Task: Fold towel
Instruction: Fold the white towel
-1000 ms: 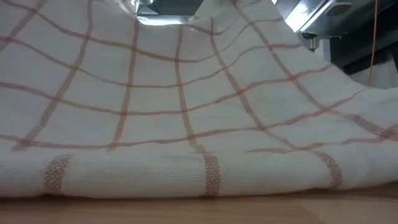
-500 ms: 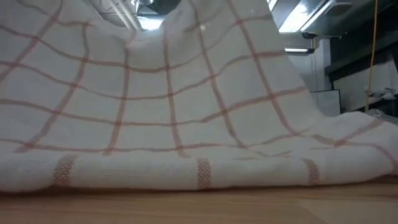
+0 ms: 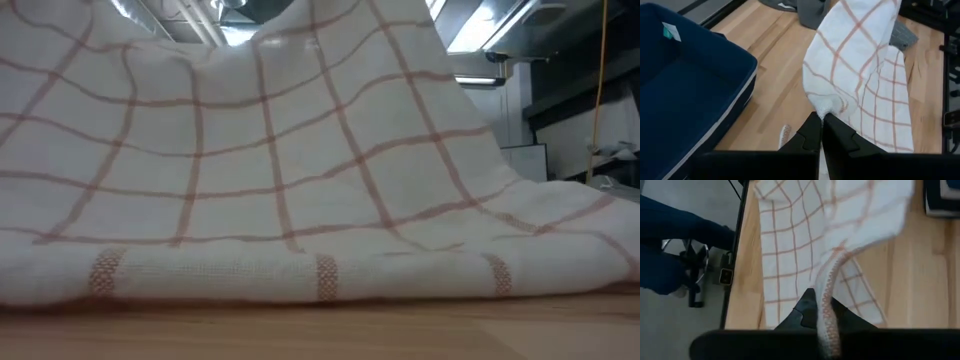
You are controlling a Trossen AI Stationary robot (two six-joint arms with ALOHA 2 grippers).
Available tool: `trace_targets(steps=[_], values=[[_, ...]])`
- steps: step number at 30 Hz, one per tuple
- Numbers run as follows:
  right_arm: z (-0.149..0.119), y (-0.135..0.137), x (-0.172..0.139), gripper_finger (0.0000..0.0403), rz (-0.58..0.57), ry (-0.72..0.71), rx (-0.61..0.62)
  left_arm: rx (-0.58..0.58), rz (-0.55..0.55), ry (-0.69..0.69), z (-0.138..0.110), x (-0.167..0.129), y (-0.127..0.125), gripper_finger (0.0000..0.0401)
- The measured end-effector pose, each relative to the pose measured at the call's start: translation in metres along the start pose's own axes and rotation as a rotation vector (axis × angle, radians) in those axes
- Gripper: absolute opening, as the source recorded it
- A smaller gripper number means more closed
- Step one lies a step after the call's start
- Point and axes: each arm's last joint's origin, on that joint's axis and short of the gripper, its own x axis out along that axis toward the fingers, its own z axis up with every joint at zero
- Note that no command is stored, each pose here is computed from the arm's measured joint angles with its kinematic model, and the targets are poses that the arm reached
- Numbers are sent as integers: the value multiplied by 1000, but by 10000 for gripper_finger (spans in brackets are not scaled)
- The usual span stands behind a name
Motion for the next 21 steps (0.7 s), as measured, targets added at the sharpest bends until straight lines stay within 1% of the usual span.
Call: trace_targets(steps=[2,4,7,11,14,17,21], values=[[-4,1,-6,0,2,15,23,7,-1,11,0,0,0,0],[-6,4,-14,0,3,-1,34,8,-2,13,0,0,0,0],[-4,11,-33,0,8,-110,37,30,-2,13,0,0,0,0],[-6,17,-64,0,-82,-256,34,41,-2,13,0,0,0,0],[-10,19,-79,0,-145,-312,31,41,-2,13,0,0,0,0],[-12,19,-79,0,-153,-289,34,41,-2,13,0,0,0,0],[-17,16,-56,0,-157,-195,29,42,-3,18,-1,0,0,0]])
